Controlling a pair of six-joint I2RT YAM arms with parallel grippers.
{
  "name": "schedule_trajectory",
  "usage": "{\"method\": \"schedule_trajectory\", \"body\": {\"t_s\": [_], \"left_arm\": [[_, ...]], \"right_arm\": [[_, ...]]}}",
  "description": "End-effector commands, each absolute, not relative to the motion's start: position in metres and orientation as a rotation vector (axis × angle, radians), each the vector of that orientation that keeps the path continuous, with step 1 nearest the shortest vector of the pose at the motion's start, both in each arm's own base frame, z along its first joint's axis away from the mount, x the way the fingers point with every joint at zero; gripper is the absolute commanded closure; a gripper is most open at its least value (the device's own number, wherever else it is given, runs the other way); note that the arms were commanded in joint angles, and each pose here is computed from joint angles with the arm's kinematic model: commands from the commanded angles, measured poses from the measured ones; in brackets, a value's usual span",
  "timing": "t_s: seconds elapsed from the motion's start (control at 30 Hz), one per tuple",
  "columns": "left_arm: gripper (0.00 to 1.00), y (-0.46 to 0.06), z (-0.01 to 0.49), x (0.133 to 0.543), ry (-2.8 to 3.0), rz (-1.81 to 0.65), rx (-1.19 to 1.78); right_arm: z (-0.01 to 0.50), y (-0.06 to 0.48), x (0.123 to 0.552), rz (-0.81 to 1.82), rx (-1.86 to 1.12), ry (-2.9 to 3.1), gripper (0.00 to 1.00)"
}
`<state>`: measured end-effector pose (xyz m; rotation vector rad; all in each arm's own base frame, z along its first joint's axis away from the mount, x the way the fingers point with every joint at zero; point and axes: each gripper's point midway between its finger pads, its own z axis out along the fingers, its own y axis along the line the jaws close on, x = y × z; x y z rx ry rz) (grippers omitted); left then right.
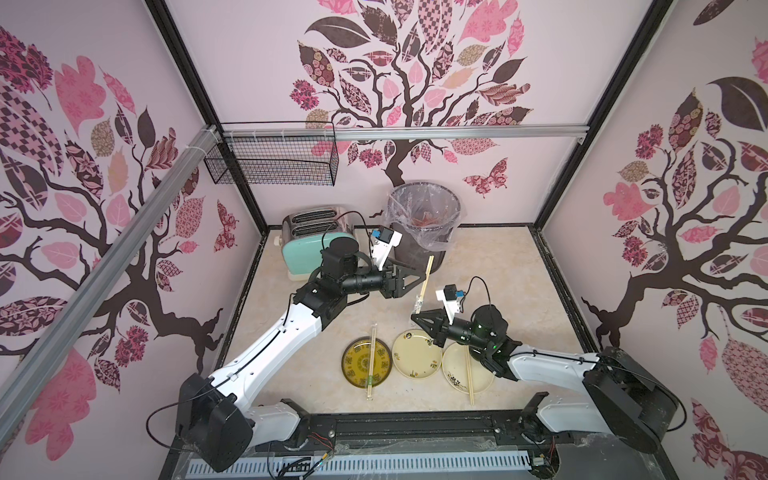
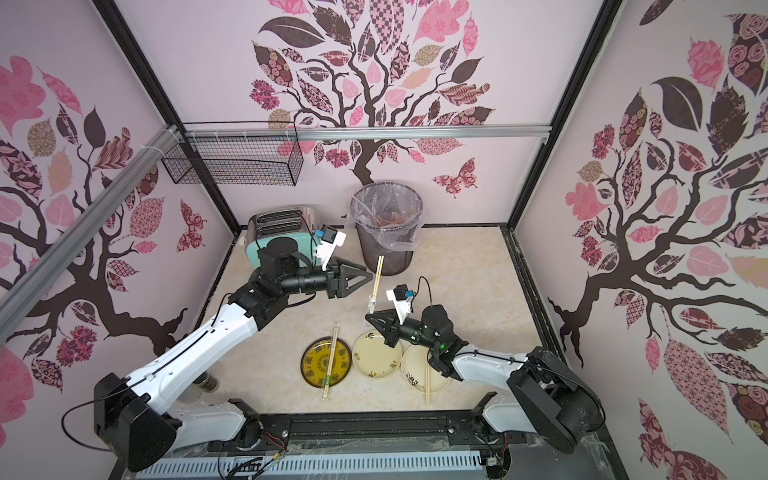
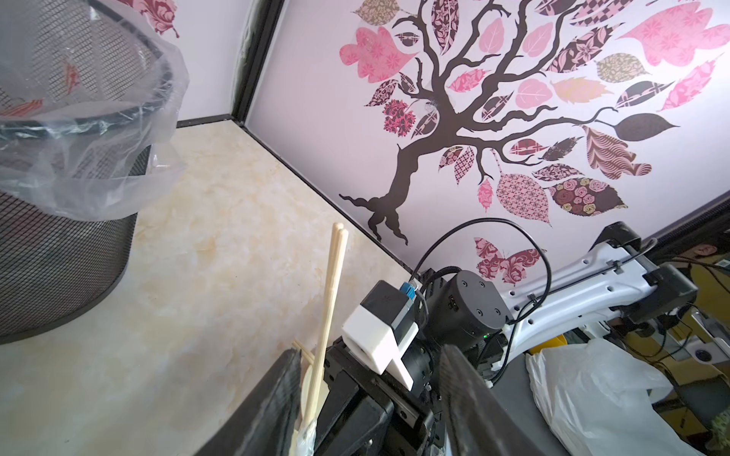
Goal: Remove the packaging of disposable chopsticks
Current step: Remove the packet bag from the disposable chopsticks.
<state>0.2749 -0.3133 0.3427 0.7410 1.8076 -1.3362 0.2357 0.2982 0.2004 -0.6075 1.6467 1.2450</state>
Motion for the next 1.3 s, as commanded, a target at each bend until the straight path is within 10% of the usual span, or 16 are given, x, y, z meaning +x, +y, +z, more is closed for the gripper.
{"method": "schedule_trajectory", "body": {"t_s": [0.0, 0.3, 0.57, 0.77, 0.93, 1.27], "left_arm": [[0.41, -0.322, 0.328, 0.275, 1.855, -1.359, 0.806], [0.52, -0.334, 0.317, 0.286, 1.871, -1.401, 0.842], [1.0, -0.335, 0.313, 0.286, 1.886, -1.391, 0.859], [1.0, -0.331, 0.319, 0.292, 1.86, -1.362, 0.813], [1.0, -0.322, 0.333, 0.3, 1.813, -1.331, 0.754], [1.0, -0.287, 0.348, 0.317, 1.756, -1.297, 0.634]], "right_arm": [[0.223, 0.303, 0.239, 1.256, -0.629, 1.572, 1.0], [0.223, 0.307, 0.236, 1.27, -0.647, 1.57, 1.0], [0.221, 0.308, 0.237, 1.269, -0.647, 1.577, 1.0], [0.22, 0.307, 0.238, 1.264, -0.64, 1.581, 1.0], [0.216, 0.311, 0.237, 1.285, -0.655, 1.596, 0.8], [0.207, 0.323, 0.234, 1.378, -0.677, 1.643, 0.96]]}}
